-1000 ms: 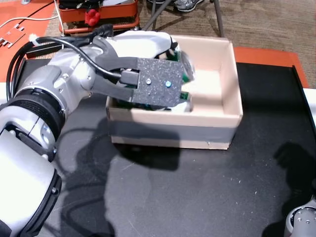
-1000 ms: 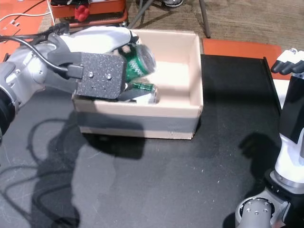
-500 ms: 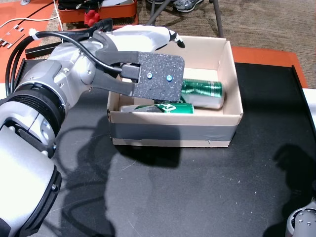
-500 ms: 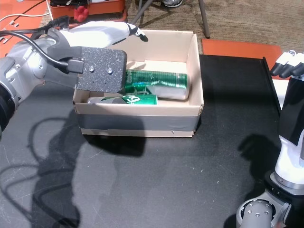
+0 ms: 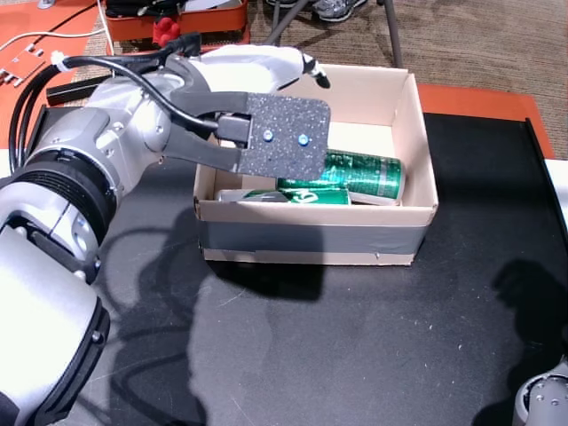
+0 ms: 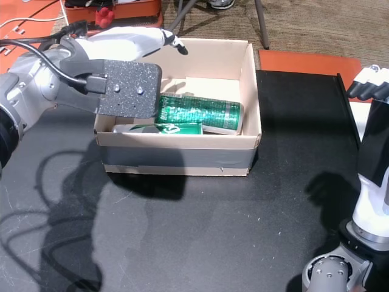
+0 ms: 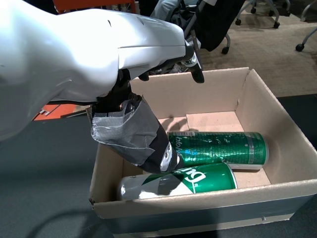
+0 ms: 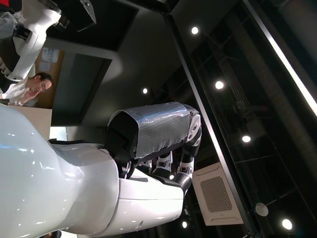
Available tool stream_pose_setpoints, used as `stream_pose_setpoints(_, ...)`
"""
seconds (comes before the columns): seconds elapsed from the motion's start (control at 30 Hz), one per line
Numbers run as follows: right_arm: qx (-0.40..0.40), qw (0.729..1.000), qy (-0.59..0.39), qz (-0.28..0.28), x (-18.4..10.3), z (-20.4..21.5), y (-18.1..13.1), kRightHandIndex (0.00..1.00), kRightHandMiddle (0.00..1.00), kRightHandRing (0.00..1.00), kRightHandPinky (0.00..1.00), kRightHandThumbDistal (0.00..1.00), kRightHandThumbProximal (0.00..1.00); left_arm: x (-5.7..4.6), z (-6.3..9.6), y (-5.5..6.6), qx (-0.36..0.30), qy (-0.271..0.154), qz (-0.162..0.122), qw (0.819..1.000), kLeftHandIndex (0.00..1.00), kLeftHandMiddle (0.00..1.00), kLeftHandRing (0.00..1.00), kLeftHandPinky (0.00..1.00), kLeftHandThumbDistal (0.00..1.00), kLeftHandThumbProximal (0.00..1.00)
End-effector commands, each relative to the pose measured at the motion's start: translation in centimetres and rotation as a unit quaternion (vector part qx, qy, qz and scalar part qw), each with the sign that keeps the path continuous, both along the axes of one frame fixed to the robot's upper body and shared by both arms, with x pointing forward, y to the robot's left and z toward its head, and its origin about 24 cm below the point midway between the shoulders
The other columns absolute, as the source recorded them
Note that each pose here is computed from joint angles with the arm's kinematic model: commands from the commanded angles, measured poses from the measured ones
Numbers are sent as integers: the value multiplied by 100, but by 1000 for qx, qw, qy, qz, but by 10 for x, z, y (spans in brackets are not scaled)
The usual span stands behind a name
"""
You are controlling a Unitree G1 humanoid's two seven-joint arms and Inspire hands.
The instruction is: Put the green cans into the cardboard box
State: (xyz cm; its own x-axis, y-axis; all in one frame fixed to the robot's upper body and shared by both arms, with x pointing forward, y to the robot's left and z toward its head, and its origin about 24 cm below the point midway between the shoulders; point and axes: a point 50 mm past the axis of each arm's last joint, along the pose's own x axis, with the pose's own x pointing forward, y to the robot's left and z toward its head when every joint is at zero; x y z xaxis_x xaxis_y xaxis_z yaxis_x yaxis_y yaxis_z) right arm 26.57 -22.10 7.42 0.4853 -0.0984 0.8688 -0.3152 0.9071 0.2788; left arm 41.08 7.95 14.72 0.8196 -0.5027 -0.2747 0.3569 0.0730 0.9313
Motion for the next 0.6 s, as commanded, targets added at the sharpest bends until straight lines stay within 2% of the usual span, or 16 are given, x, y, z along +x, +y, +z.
stream_pose_setpoints(0.0, 1, 1000, 1, -3, 1, 0, 3, 26, 30, 37, 49, 21, 41, 0, -1, 6, -8, 0, 4, 1000, 88, 98, 100, 84, 86, 4)
stream_pose_setpoints(0.07, -2, 1000, 2, -8, 1, 0, 3, 26, 30, 37, 49, 22, 43, -1, -2, 6, -14, -4, -4, 1000, 86, 97, 99, 83, 85, 5)
stream_pose_setpoints(0.13, -1, 1000, 2, -4, 2, -1, 3, 27, 31, 37, 49, 24, 42, -3, -3, 6, -16, -12, -19, 1000, 85, 97, 98, 82, 79, 5)
stream_pose_setpoints(0.23, -2, 1000, 9, -9, 2, -2, 4, 27, 31, 37, 49, 31, 45, -6, -4, 4, -28, -27, -43, 998, 84, 94, 95, 79, 73, 0)
stream_pose_setpoints(0.33, -3, 1000, 7, -5, 2, -3, 4, 27, 31, 37, 49, 27, 45, -12, -5, 6, -84, -36, -71, 993, 82, 88, 89, 75, 67, 0)
stream_pose_setpoints(0.47, -7, 1000, 11, -9, 1, -3, 4, 28, 32, 38, 49, 29, 46, -25, -6, 22, -173, -72, -111, 976, 75, 81, 83, 71, 58, 0)
stream_pose_setpoints(0.57, -10, 1000, 12, -11, 1, -3, 4, 27, 31, 38, 49, 28, 47, -39, -9, 41, -259, -88, -133, 952, 71, 77, 79, 68, 53, 0)
